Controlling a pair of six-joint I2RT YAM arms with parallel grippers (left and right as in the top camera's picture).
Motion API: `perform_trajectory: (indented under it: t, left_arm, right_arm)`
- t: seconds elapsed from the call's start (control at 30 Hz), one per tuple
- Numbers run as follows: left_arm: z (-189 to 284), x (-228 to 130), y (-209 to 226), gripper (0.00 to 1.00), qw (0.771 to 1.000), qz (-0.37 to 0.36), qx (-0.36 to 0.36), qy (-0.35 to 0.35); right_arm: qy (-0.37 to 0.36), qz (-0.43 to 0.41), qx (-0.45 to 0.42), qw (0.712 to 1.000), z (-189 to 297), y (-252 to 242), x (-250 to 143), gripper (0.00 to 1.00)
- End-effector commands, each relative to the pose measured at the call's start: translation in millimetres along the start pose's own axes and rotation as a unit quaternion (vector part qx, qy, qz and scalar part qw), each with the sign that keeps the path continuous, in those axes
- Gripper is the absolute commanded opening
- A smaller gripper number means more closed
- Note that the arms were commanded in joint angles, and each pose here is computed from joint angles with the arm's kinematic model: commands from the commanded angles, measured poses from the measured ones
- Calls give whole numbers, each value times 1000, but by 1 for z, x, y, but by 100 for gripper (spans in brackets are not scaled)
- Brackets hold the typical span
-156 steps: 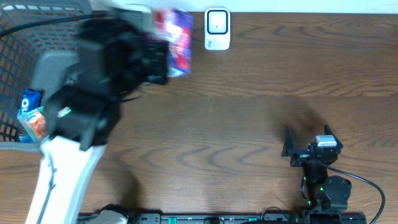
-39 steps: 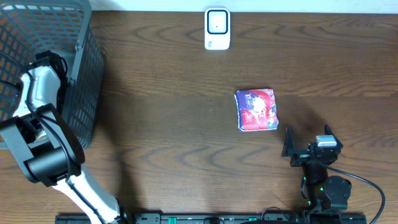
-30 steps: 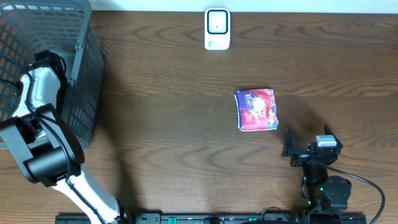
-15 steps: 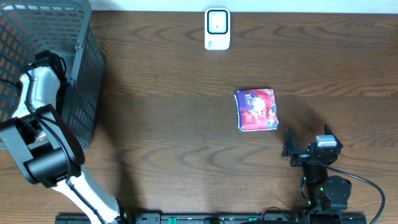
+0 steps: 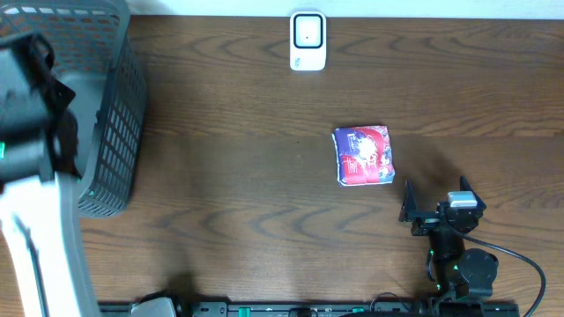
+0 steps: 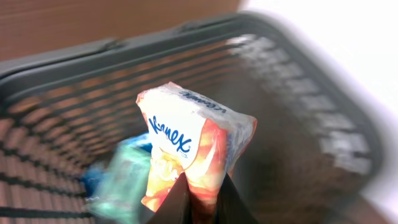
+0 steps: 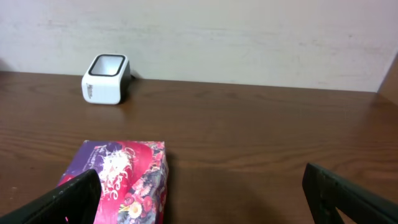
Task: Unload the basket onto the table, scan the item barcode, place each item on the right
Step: 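Reach the left gripper into the basket and grasp the orange Kleenex pack, then carry the Kleenex pack to the scanner and set it down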
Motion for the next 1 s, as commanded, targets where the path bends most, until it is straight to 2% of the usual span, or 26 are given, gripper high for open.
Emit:
perform_trajectory:
  t: [0.0,0.1,0.2,0.3,0.4,0.5,0.63,0.97]
  left_arm:
    - [40,-8,-42,7,987,-2,-158,26]
    - [85,-12,-76,7,958,-13,-285,31]
    - [120,-22,-107,7,925,-34,-377,40]
    - [140,-46,-134,7,900,-65,-425,69]
    - [149,-83,-165,7,874,-134,-456,105]
    - [149,-130,-195,7,848,-200,-467,149]
    - [136,-195,-223,7,826,-261,-449,220]
    - [89,-347,-249,7,797,-328,-341,374]
  right_arm:
    - [0,6,5,1000,0,2,-1,99]
    - [0,6,5,1000,0,2,-1,99]
    - [0,6,5,1000,0,2,-1,99]
    - [0,6,5,1000,0,2,-1,99]
    - [0,6,5,1000,0,2,-1,99]
    - [0,6,5,1000,0,2,-1,99]
    - [0,6,5,1000,0,2,-1,99]
    - [0,6,5,1000,0,2,-1,99]
Point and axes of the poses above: each gripper's point midway between its finger pads, its own z axis back along the fingers, its own y axis along the line the jaws close on, x = y × z, the point moved 3 cm from there along z, back along the fingers, and after that the axes turned 4 degrees about -z, right-handed, at the moved point
